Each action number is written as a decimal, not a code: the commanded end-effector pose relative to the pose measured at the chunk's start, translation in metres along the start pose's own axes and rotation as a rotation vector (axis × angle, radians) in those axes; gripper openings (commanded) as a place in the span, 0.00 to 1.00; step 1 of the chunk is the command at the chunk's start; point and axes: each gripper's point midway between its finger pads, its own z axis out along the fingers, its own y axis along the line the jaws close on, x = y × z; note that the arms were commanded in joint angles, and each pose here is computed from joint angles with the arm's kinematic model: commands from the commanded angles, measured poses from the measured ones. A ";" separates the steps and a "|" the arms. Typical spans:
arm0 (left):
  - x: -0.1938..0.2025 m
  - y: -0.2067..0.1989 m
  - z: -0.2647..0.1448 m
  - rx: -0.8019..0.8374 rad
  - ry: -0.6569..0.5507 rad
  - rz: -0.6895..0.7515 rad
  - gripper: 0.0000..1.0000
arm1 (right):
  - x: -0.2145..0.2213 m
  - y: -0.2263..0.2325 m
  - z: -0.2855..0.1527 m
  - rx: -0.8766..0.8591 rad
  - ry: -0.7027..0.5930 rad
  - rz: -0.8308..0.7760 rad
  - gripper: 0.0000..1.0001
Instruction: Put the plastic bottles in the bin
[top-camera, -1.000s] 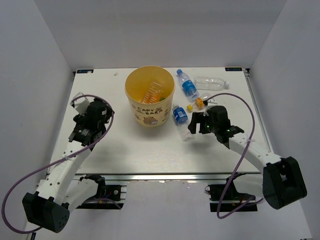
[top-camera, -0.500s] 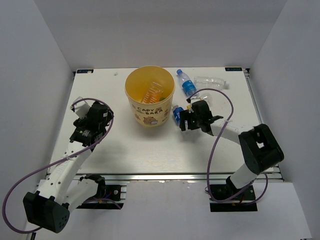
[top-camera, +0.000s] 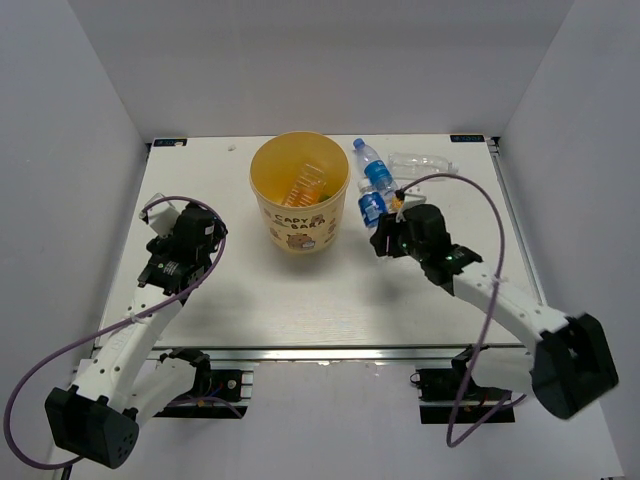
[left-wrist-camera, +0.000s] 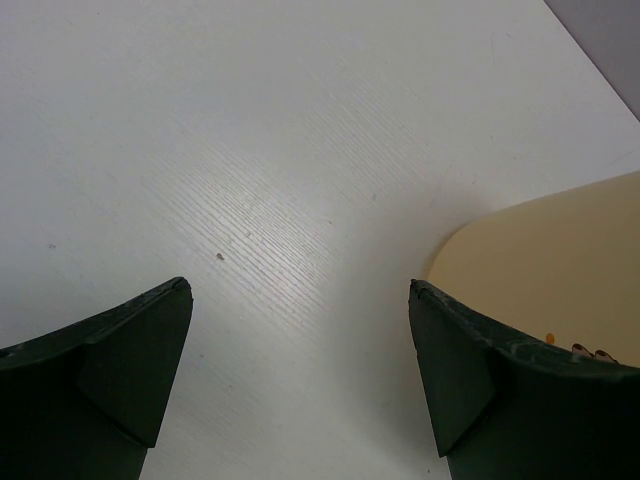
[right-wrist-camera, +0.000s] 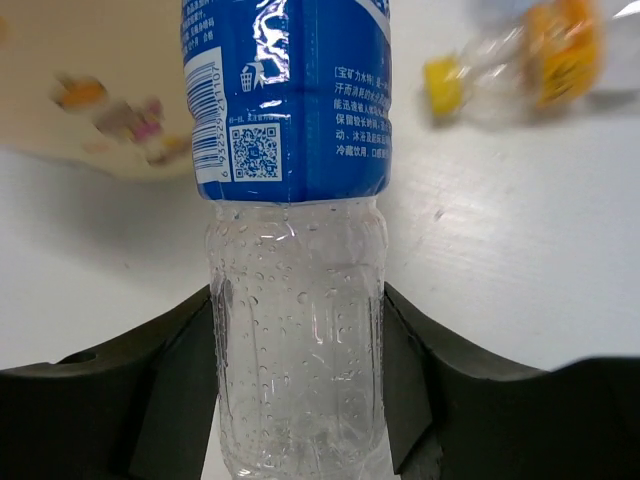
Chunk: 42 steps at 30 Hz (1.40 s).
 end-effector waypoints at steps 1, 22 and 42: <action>-0.004 -0.007 -0.003 0.036 -0.010 -0.023 0.98 | -0.064 -0.014 -0.041 0.126 -0.186 0.056 0.32; -0.008 -0.002 -0.005 0.016 -0.021 -0.022 0.98 | -0.230 0.138 -0.039 -0.293 -0.317 -0.238 0.89; -0.003 -0.004 -0.003 0.029 -0.010 -0.024 0.98 | -0.147 -0.093 -0.044 0.385 -0.278 0.388 0.89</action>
